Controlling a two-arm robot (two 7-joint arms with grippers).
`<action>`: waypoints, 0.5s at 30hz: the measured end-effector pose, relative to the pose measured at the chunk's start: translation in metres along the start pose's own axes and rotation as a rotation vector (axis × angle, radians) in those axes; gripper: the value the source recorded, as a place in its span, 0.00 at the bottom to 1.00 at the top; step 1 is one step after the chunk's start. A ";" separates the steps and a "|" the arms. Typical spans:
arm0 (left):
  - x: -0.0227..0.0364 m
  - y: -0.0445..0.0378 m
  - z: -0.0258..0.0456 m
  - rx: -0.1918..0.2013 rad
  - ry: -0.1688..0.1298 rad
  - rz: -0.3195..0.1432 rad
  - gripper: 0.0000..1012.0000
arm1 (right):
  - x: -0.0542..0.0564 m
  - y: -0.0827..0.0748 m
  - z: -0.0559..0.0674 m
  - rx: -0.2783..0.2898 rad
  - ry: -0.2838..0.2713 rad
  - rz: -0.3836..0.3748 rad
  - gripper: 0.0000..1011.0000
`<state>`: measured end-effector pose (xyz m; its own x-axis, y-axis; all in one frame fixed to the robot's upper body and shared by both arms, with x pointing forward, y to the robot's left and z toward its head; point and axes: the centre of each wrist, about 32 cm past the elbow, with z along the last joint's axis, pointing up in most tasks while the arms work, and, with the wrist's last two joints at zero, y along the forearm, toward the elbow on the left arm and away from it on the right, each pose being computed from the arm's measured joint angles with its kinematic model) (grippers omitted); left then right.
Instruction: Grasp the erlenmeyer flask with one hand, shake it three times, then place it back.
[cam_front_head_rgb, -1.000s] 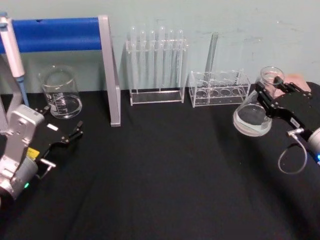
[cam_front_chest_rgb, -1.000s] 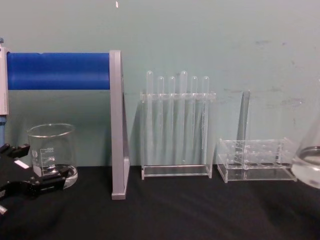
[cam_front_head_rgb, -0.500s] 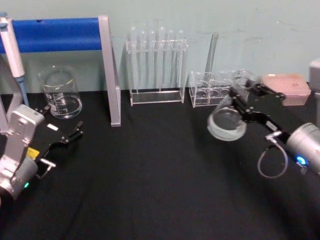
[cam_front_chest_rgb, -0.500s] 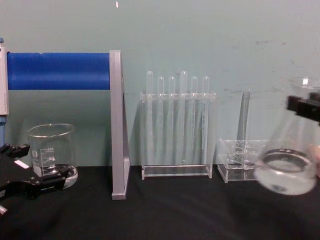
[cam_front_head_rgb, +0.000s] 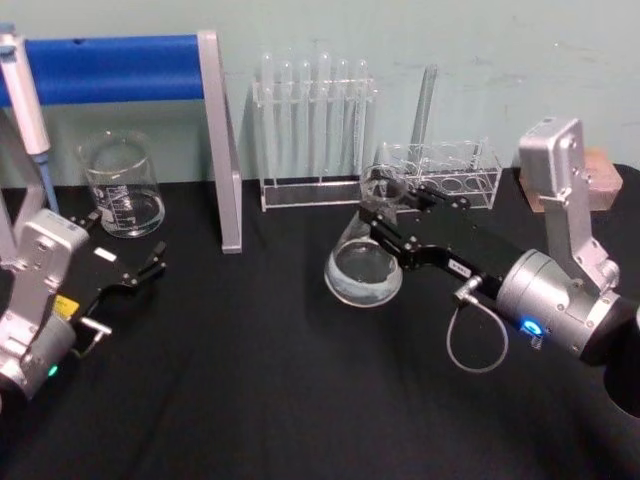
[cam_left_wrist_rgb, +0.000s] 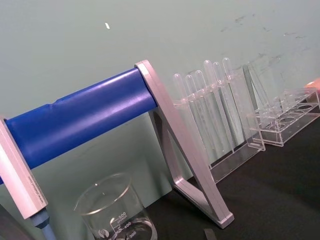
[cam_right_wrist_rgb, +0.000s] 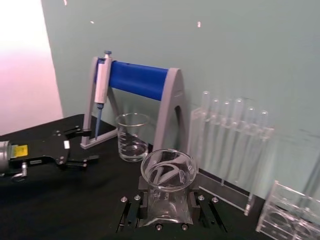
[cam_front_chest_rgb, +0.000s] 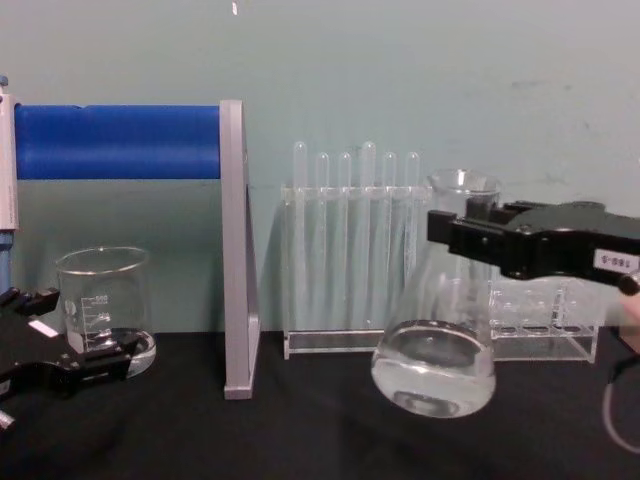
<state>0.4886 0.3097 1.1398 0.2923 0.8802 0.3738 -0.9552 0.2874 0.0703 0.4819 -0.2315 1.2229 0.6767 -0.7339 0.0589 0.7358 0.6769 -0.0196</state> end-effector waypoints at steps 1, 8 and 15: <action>0.0000 0.0000 0.0000 0.000 0.000 0.000 0.99 | 0.000 0.001 0.000 0.001 0.000 0.005 0.44; 0.0000 0.0000 0.0000 0.000 0.000 0.000 0.99 | 0.002 0.006 0.000 0.005 -0.001 0.028 0.44; 0.0000 0.0000 0.0000 0.000 0.000 0.000 0.99 | 0.004 0.009 -0.001 0.005 0.006 0.031 0.44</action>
<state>0.4886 0.3097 1.1398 0.2923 0.8803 0.3737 -0.9552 0.2873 0.0703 0.4912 -0.2290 1.2224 0.6996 -0.7126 0.0527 0.7141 0.6999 -0.0164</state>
